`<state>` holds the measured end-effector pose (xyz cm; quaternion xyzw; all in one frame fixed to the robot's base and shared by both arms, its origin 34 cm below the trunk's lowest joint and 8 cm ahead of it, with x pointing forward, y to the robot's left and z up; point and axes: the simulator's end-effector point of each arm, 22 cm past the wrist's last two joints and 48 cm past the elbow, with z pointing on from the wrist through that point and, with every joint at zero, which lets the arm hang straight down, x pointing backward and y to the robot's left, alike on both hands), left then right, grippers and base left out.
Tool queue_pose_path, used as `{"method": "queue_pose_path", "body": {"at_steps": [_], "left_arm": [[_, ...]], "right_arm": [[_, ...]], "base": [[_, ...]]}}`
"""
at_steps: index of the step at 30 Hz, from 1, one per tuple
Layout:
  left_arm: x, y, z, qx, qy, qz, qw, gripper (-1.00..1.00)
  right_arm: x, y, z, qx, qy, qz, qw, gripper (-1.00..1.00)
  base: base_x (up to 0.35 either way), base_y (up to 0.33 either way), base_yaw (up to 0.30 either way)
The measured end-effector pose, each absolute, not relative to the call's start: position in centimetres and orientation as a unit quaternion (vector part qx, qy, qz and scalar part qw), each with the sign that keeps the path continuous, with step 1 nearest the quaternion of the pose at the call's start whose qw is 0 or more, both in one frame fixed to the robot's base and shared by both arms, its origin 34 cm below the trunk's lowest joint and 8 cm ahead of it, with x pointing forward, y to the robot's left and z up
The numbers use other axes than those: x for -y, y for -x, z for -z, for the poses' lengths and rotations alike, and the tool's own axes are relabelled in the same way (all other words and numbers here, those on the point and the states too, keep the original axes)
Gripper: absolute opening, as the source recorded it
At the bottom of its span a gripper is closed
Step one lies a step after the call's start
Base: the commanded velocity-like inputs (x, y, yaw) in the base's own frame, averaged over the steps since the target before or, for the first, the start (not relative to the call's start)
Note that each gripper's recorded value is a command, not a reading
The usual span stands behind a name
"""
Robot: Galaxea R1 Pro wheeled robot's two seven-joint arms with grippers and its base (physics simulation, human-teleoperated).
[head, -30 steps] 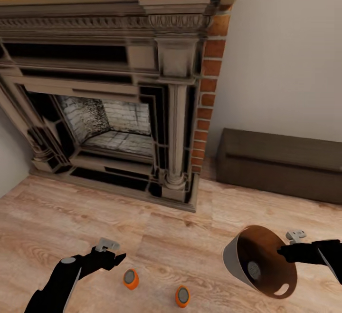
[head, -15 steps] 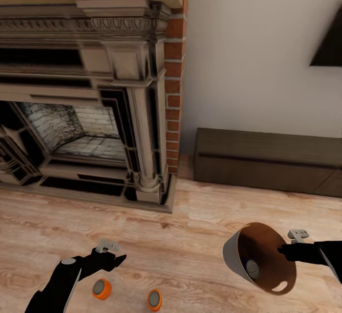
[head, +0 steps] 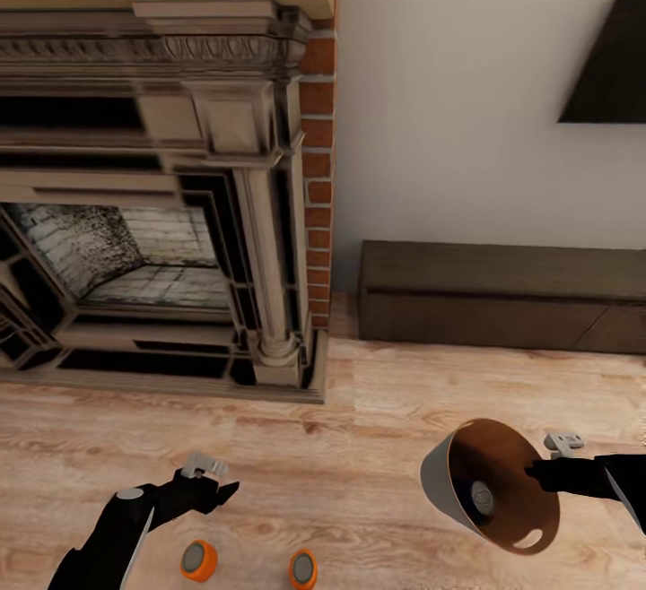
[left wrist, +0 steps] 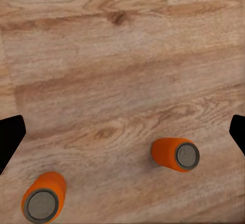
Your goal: Put the three can of soda from the living room inside the tash can in the kitchen.
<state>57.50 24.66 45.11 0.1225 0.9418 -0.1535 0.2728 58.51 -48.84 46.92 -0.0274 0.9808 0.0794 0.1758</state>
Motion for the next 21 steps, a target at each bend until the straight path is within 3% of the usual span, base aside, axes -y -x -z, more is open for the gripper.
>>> {"method": "queue_pose_path", "body": {"at_steps": [12, 21], "left_arm": [[-24.7, -56.7, -44.0, -0.947, -0.123, 0.146, 0.260, 1.00], [-24.6, -56.3, -43.4, -0.949, -0.125, 0.140, 0.253, 1.00]], "right_arm": [[48.8, -58.3, -46.7, -0.982, 0.026, -0.078, 0.169, -1.00], [48.8, -58.1, -46.5, -0.983, 0.026, -0.078, 0.166, -1.00]], "base": [[0.000, 0.270, -0.239], [0.000, 0.081, -0.079]]}}
